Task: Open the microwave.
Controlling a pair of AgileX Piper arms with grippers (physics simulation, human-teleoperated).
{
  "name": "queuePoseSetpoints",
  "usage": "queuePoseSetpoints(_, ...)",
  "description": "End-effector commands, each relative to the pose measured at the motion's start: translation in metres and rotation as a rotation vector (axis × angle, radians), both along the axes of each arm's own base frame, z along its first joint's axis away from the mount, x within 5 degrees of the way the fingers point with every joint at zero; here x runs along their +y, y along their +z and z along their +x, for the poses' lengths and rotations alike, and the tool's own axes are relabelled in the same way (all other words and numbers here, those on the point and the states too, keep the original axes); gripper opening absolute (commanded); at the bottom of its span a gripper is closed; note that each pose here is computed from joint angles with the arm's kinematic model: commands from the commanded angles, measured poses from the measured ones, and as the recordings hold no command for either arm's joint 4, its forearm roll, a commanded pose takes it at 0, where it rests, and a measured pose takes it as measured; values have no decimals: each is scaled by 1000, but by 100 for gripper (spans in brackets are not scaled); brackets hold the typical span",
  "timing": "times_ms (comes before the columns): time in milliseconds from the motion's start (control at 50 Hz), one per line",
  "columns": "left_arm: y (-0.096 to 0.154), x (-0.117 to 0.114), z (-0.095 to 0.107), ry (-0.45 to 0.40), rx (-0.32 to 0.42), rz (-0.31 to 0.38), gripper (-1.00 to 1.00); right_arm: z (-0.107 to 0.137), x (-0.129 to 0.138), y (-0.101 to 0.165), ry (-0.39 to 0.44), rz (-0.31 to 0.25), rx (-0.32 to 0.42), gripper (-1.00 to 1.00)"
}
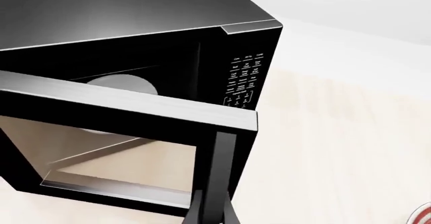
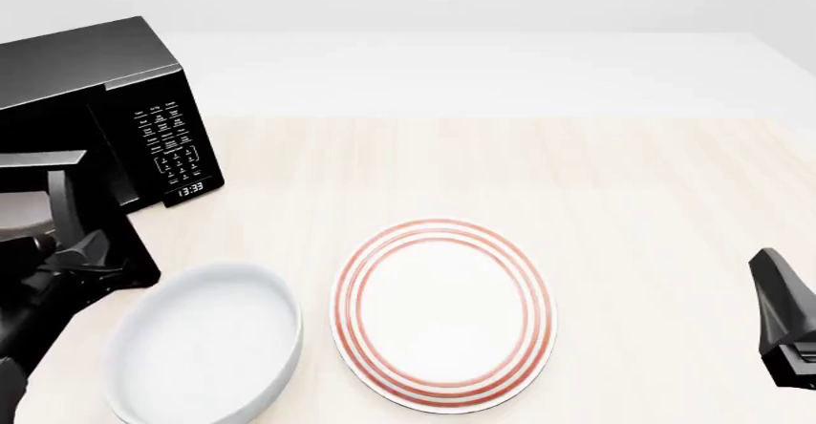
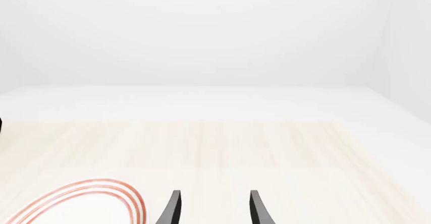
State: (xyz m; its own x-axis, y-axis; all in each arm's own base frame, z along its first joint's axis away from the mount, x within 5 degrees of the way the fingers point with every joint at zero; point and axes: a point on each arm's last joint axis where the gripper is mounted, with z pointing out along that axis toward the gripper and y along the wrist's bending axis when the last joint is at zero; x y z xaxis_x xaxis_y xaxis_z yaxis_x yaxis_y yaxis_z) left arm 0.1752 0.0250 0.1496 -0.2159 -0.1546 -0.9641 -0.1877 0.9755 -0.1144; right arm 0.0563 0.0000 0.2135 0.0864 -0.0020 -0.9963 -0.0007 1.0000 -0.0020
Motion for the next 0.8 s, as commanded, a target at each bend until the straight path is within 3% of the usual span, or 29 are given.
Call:
queuePoseSetpoints(20,33,-11,8,-87,-255,24,-100,0,0,0,0,0,0,100)
queuePoseSetpoints(660,32,-6,4,-56,-253,18,-100,0,0,0,0,0,0,100)
queuePoseSetpoints(680,32,-6,4,-54,-253,14,100,0,0,0,0,0,0,100)
queuePoseSetpoints(800,31,-7,4,-56,-250,4,100,0,0,0,0,0,0,100)
